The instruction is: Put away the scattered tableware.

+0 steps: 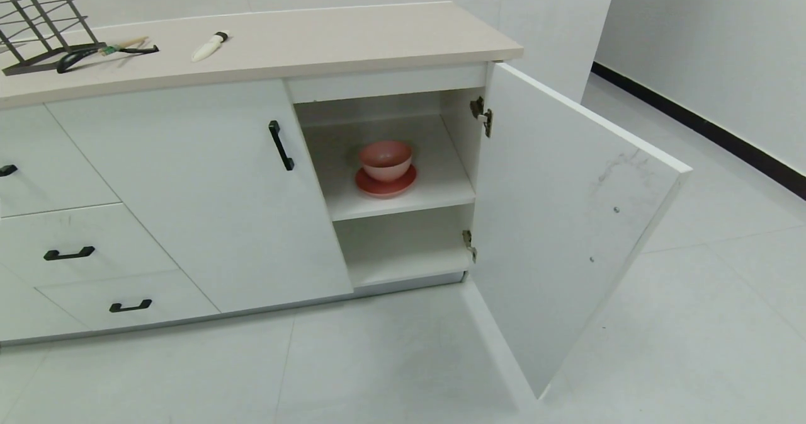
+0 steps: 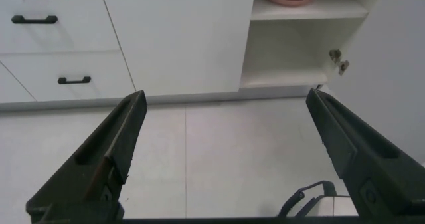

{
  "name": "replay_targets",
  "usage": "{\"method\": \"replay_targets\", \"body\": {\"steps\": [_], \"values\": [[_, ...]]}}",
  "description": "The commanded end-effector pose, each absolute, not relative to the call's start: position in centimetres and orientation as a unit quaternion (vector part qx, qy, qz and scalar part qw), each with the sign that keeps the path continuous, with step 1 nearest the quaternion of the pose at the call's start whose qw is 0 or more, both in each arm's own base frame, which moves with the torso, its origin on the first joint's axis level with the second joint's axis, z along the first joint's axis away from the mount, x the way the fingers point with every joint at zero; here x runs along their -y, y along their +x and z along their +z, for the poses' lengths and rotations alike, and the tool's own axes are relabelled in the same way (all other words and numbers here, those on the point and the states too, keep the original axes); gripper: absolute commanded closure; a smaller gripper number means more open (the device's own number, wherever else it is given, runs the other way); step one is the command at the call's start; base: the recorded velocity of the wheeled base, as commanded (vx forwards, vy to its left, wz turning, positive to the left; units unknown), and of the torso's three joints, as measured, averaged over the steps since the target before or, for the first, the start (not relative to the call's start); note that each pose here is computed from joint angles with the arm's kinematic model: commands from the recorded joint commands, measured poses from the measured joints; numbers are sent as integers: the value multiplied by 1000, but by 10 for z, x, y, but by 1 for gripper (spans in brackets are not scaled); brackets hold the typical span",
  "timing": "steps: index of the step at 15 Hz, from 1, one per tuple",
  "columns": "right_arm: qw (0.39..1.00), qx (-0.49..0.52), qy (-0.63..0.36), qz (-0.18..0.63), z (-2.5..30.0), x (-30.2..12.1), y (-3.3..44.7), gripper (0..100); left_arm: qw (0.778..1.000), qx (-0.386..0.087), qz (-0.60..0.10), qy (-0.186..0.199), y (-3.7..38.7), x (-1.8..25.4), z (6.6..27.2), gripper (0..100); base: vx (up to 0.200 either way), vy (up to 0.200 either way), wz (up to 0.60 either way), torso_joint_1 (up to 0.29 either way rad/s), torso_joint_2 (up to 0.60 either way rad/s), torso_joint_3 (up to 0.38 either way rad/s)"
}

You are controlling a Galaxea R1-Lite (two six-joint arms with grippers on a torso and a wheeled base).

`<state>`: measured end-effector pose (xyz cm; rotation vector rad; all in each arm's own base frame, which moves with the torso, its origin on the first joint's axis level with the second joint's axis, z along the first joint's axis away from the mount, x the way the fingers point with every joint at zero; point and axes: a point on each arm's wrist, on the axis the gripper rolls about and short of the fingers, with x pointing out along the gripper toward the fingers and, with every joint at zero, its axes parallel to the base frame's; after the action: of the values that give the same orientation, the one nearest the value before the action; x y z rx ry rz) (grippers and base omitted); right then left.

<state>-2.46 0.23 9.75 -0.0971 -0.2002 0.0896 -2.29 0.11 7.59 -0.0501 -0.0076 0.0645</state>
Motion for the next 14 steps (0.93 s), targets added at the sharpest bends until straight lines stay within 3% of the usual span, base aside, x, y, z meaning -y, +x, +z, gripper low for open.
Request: {"method": "replay_targets", "body": {"steps": [1, 4, 5, 6, 14], "values": [[992, 84, -55, 76, 119, -4, -18, 100, 999, 3, 32, -25, -23, -1, 76, 0, 0, 0, 0, 0, 0, 0], [989, 64, -74, 113, 155, -4, 3, 100, 999, 3, 32, -25, -23, -1, 76, 0, 0, -67, 0, 1, -1, 1], [984, 67, -80, 142, 173, -8, 39, 100, 999, 3, 32, -25, -23, -1, 76, 0, 0, -200, 0, 2, 2, 7], [984, 62, -79, 150, 174, -11, 58, 100, 999, 3, 33, -25, -23, -1, 76, 0, 0, -200, 0, 2, 2, 7], [966, 70, -96, 228, 163, -25, 174, 100, 999, 3, 33, -25, -23, -1, 76, 0, 0, 0, 0, 0, 0, 0]]}}
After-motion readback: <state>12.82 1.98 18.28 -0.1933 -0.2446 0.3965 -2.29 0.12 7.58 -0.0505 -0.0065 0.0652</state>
